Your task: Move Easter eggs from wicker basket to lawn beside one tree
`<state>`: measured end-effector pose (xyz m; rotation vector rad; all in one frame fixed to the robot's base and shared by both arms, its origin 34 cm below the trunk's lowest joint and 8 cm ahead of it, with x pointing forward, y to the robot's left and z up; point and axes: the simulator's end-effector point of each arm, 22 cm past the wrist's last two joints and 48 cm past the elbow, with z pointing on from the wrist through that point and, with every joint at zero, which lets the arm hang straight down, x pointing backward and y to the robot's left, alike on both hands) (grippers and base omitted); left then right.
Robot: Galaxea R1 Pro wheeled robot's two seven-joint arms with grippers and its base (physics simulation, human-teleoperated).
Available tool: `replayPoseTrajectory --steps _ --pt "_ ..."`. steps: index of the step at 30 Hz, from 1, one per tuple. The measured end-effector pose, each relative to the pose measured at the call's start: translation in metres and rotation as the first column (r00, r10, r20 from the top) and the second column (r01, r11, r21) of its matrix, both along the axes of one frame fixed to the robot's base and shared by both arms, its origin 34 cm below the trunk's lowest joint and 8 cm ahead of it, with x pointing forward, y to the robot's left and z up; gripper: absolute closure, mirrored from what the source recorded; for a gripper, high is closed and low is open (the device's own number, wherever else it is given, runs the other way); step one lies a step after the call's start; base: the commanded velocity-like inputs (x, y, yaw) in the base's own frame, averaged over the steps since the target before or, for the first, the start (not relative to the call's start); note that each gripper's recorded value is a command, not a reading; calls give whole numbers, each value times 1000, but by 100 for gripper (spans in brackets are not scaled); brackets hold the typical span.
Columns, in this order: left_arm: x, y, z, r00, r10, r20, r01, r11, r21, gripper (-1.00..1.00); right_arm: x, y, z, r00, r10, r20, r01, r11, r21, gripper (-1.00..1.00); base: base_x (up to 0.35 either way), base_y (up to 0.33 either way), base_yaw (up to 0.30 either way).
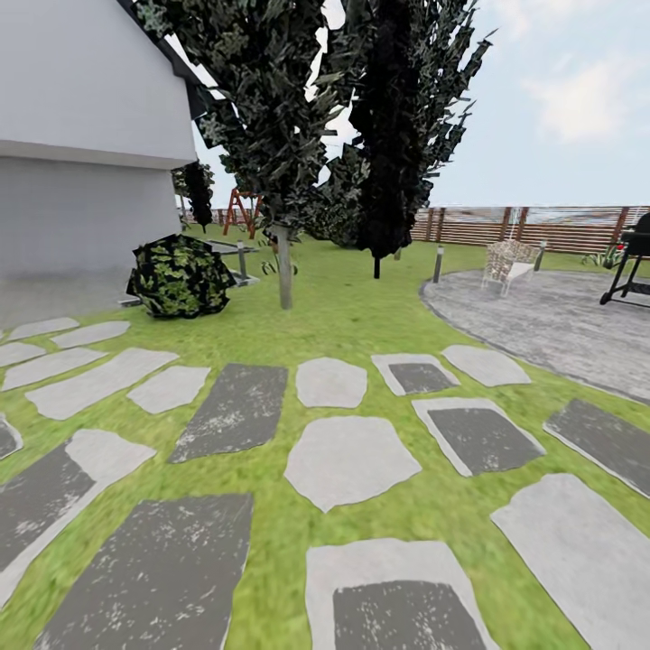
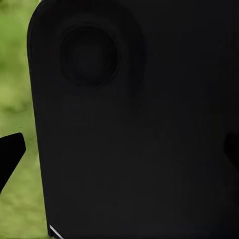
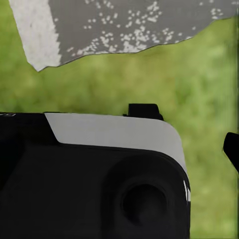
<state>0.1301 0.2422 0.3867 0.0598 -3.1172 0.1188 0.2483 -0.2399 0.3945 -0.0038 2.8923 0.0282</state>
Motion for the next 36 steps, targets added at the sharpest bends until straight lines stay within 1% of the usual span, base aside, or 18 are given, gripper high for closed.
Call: replayPoseTrajectory --steps 18,28,36 --pt "0 1 0 1000 1 -1 -1 1000 2 -100 -1 0 0 1000 -1 -1 1 1000 0 -100 310 -107 -4" --pt "0 1 0 1000 2 -1 -2 1000 -1 -100 -1 0 0 1000 -3 -1 3 1000 0 -100 310 -107 -196" --pt "0 0 0 1000 1 -1 -1 1000 -2 -100 -1 0 0 1000 -3 -1 3 1000 0 -100 310 -106 -29"
